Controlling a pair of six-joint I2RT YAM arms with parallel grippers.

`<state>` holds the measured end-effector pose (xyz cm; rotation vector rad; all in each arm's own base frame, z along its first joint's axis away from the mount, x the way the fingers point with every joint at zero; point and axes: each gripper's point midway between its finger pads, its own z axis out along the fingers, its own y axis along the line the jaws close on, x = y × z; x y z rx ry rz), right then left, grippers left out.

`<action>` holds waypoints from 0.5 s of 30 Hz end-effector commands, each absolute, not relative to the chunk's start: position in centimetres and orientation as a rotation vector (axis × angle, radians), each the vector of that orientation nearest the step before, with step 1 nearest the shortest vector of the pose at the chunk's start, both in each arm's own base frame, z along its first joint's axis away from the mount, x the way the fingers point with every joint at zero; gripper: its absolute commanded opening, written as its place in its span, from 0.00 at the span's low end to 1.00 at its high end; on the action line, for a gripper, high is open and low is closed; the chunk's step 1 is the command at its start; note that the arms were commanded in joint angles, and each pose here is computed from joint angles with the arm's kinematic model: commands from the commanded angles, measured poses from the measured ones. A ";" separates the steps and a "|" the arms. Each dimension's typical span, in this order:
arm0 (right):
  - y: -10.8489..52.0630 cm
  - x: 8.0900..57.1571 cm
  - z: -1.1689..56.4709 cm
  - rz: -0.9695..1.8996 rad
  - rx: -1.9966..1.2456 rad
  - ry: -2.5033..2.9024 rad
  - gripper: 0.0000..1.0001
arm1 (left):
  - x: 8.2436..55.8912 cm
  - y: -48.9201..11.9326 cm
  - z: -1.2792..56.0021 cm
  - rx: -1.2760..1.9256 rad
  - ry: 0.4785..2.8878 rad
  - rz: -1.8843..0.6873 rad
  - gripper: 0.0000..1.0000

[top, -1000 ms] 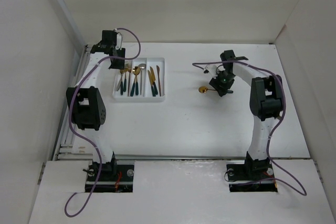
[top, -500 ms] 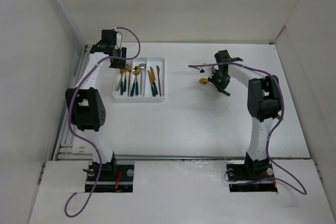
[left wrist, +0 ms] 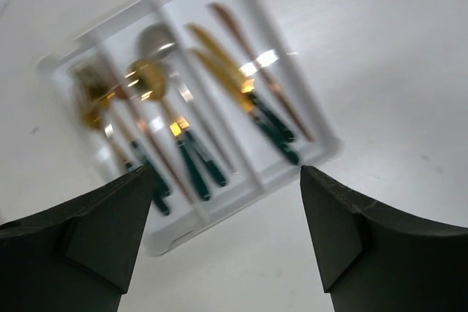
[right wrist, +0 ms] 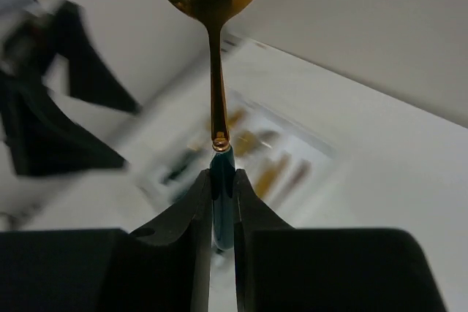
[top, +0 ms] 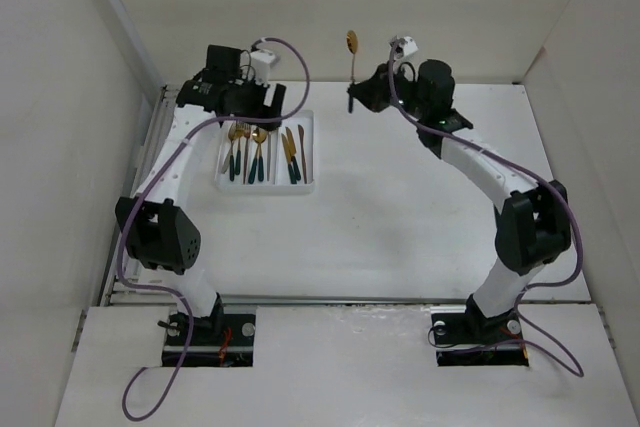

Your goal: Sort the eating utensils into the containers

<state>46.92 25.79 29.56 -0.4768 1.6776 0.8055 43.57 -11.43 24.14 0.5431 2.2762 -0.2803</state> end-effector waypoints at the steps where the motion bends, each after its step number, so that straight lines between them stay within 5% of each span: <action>1: 32.4 43.2 37.1 1.285 -0.365 1.416 0.00 | 38.4 -19.3 29.6 0.837 2.065 -0.565 0.80; 12: 37.1 36.7 40.9 1.516 -0.396 1.265 0.00 | 35.4 -22.5 31.9 0.910 1.971 -0.726 0.80; 15: 37.0 36.0 40.7 1.518 -0.386 1.271 0.00 | 35.9 -22.0 31.5 0.863 1.995 -0.684 0.72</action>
